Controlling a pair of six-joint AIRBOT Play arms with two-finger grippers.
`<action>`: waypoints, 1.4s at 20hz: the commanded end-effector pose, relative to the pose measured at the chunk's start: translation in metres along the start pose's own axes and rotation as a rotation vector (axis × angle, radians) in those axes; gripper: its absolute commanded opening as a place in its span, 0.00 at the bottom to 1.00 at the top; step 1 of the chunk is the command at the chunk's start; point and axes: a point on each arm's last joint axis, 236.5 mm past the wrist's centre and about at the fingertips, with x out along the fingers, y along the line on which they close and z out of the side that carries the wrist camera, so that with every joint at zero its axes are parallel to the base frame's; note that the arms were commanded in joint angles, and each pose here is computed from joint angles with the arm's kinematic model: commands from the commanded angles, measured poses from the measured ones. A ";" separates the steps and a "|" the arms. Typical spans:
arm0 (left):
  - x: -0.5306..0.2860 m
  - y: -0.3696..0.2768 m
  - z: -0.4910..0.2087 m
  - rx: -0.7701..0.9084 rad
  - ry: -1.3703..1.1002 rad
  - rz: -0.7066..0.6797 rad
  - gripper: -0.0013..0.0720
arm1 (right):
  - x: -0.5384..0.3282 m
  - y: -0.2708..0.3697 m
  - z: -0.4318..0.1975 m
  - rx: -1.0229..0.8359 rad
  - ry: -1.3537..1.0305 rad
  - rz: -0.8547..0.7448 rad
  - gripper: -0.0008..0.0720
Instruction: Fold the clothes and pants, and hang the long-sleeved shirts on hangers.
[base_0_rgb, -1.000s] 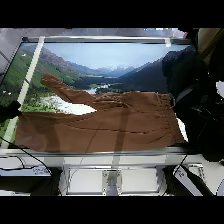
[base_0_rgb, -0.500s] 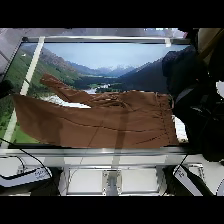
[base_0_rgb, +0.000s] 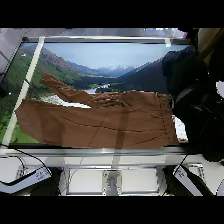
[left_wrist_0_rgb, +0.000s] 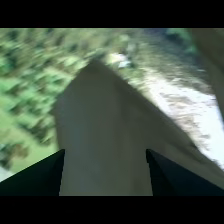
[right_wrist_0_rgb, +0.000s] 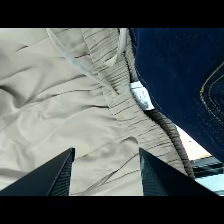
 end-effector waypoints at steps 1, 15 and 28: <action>-0.009 0.082 -0.076 -0.258 0.065 0.132 0.81 | 0.000 0.000 0.004 -0.004 -0.017 -0.004 0.63; 0.093 0.069 -0.160 -1.029 0.022 -0.257 0.81 | 0.000 0.001 -0.008 -0.027 0.031 0.003 0.63; 0.078 0.030 -0.086 -0.787 -0.076 -0.516 0.02 | -0.001 0.004 -0.018 -0.018 0.074 0.016 0.63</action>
